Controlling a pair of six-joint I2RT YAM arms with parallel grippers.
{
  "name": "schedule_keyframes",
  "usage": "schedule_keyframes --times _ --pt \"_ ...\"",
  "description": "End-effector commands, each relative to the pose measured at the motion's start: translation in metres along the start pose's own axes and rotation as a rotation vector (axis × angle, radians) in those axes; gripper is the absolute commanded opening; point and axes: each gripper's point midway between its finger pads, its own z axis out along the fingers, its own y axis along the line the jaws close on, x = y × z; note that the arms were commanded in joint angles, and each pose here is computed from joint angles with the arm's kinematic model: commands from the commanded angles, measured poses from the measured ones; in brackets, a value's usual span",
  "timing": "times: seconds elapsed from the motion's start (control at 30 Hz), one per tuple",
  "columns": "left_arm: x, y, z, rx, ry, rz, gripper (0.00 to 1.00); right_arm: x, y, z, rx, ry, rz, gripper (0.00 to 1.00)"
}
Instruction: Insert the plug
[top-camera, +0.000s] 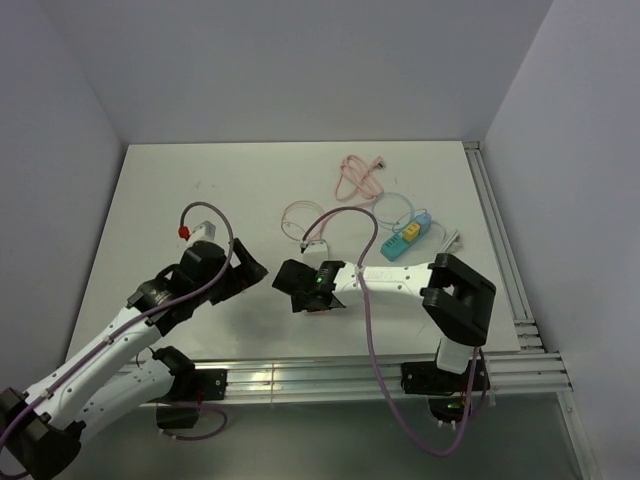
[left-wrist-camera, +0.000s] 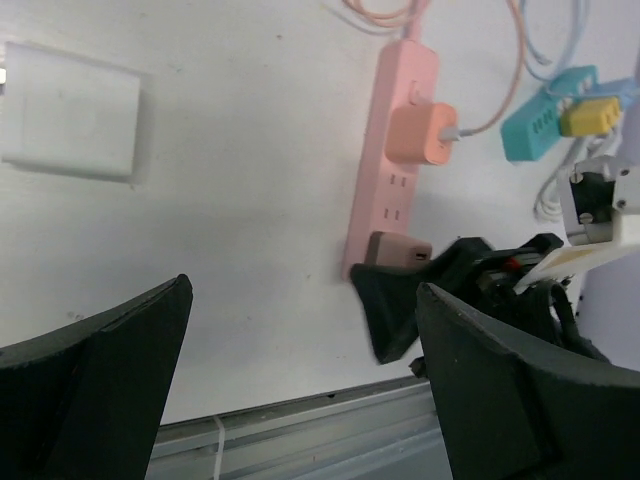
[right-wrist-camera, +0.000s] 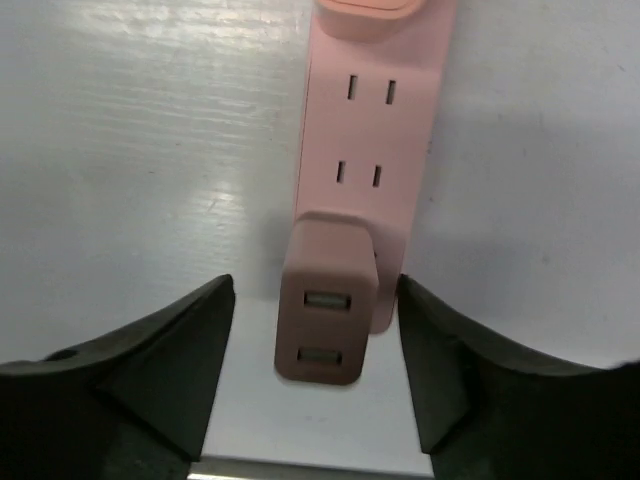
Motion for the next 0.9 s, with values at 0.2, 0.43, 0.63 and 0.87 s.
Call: schedule_keyframes --times 0.2,0.43,0.63,0.87 --pt "-0.042 0.019 0.012 -0.2 -0.066 -0.17 1.0 -0.053 0.016 -0.038 -0.141 -0.136 -0.037 0.95" --pt "-0.048 0.06 0.037 -0.463 -0.02 -0.264 0.99 -0.071 -0.015 -0.095 -0.245 -0.232 0.027 1.0" --pt "-0.041 0.092 0.054 -0.667 0.027 -0.468 0.99 -0.07 -0.057 -0.119 -0.249 -0.295 0.077 1.0" --pt "-0.019 0.11 0.082 -0.807 0.144 -0.56 0.99 -0.059 -0.083 -0.121 -0.244 -0.313 0.105 1.0"
